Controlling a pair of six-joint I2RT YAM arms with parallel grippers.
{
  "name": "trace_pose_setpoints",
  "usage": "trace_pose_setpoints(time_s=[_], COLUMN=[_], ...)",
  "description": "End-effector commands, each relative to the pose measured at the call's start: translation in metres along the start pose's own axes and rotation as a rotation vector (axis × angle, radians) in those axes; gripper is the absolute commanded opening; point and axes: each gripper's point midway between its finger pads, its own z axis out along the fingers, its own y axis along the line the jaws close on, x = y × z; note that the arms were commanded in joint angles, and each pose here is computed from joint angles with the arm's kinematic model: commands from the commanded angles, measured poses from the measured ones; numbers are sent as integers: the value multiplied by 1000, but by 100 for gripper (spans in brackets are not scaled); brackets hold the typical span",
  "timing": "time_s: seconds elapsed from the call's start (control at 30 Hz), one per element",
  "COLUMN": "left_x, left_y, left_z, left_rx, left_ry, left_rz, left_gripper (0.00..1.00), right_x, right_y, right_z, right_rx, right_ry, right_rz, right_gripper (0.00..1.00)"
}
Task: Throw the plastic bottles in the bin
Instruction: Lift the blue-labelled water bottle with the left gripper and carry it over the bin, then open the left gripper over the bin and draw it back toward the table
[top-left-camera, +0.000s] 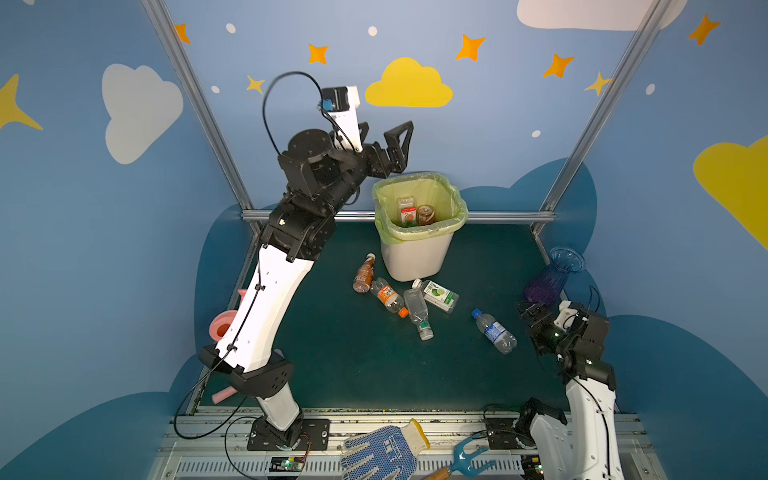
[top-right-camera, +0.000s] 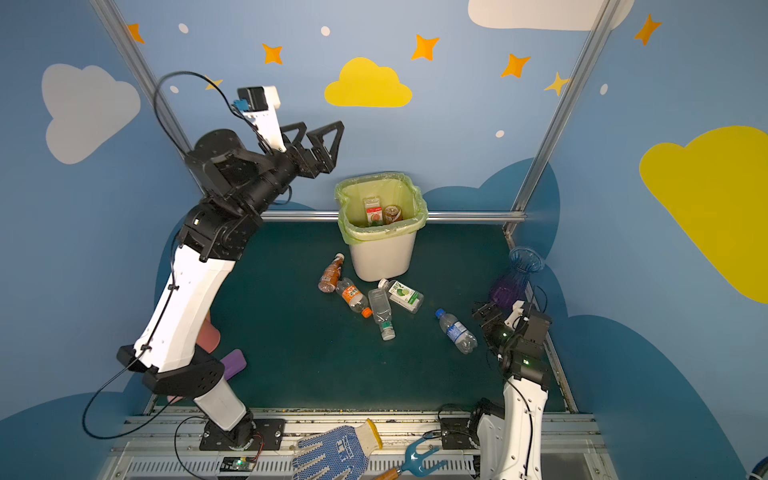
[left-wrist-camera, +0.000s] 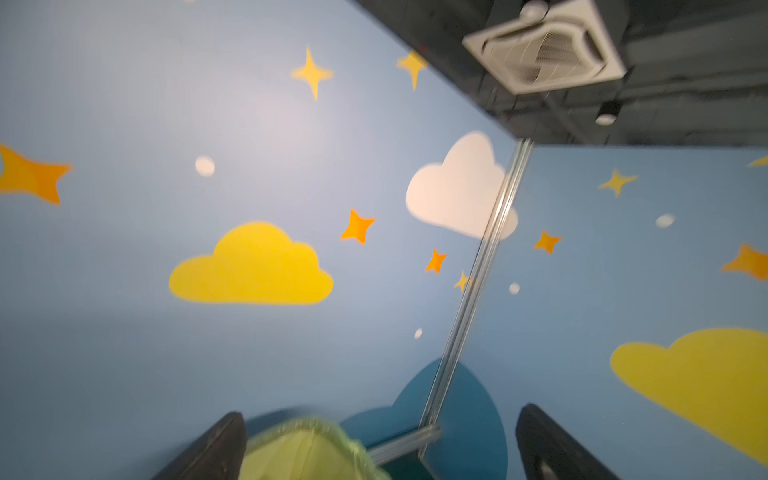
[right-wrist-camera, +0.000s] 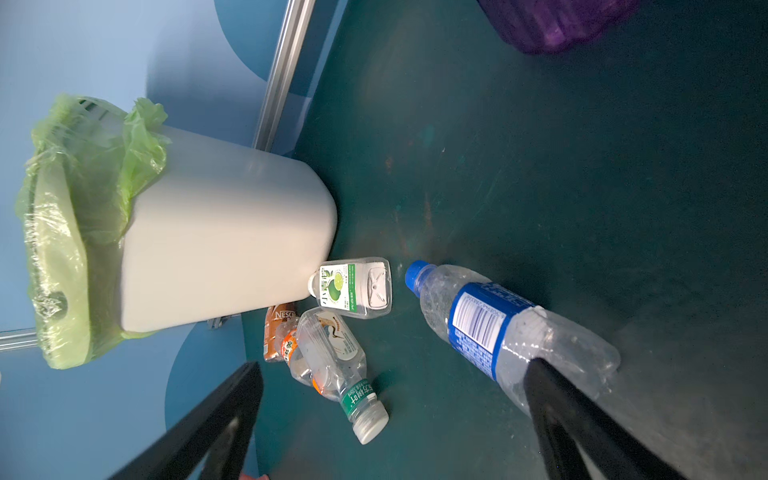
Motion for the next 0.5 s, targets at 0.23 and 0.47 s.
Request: trace_pose_setpoints(time_s=[0.23, 0.47], left_x=[136, 226], left_y=[78, 121], left_z=[-27, -86], left_rx=[-181, -305], left_ry=[167, 318], left_rz=[-104, -205], left_gripper=[100, 100], right_x=[33, 37], right_y=[-30, -28], right_z=[25, 46], right_rx=[138, 196], right_ry=[165, 226], right_rz=[-145, -310], right_gripper=[98, 98])
